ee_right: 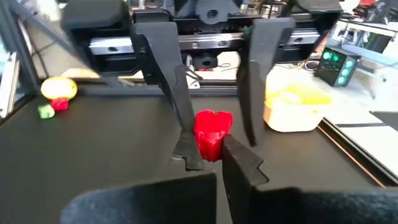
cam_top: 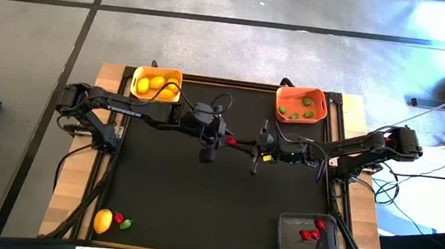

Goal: Sort produce into baskets
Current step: Put the top red chili pepper into the gray bin

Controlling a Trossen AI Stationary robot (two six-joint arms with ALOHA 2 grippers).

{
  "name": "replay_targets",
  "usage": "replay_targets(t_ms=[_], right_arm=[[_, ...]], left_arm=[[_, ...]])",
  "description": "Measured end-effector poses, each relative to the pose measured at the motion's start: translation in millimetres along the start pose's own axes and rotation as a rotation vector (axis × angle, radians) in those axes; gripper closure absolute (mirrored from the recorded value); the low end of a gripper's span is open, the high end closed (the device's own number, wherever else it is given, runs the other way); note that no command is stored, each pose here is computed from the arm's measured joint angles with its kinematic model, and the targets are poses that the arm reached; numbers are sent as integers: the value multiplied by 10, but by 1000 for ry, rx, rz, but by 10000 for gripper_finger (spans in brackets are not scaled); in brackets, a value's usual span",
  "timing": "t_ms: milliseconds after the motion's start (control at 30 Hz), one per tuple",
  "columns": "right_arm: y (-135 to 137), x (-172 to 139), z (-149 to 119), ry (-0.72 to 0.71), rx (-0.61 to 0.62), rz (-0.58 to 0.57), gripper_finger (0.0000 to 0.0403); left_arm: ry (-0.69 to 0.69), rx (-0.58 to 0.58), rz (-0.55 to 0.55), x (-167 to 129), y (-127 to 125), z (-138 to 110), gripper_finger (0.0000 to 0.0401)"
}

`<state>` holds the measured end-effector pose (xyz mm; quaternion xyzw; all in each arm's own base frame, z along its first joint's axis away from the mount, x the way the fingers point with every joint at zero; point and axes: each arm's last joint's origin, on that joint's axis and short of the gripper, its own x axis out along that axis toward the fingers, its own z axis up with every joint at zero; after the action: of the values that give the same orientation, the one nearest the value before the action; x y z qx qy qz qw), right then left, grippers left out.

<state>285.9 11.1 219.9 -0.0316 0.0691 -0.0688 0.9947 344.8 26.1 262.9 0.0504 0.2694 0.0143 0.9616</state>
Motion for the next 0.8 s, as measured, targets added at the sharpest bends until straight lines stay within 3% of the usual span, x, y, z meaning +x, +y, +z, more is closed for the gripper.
replay_targets(t_ms=[167, 367, 800], right_arm=[[-19, -96, 50, 42, -45, 4, 401], [-52, -334, 86, 185, 27, 65, 402], [-68, -1066, 68, 586, 448, 242, 400]], left_arm=[[38, 14, -6, -102, -3, -5, 205], [118, 24, -17, -287, -9, -35, 199], [181, -2, -24, -334, -16, -86, 198]])
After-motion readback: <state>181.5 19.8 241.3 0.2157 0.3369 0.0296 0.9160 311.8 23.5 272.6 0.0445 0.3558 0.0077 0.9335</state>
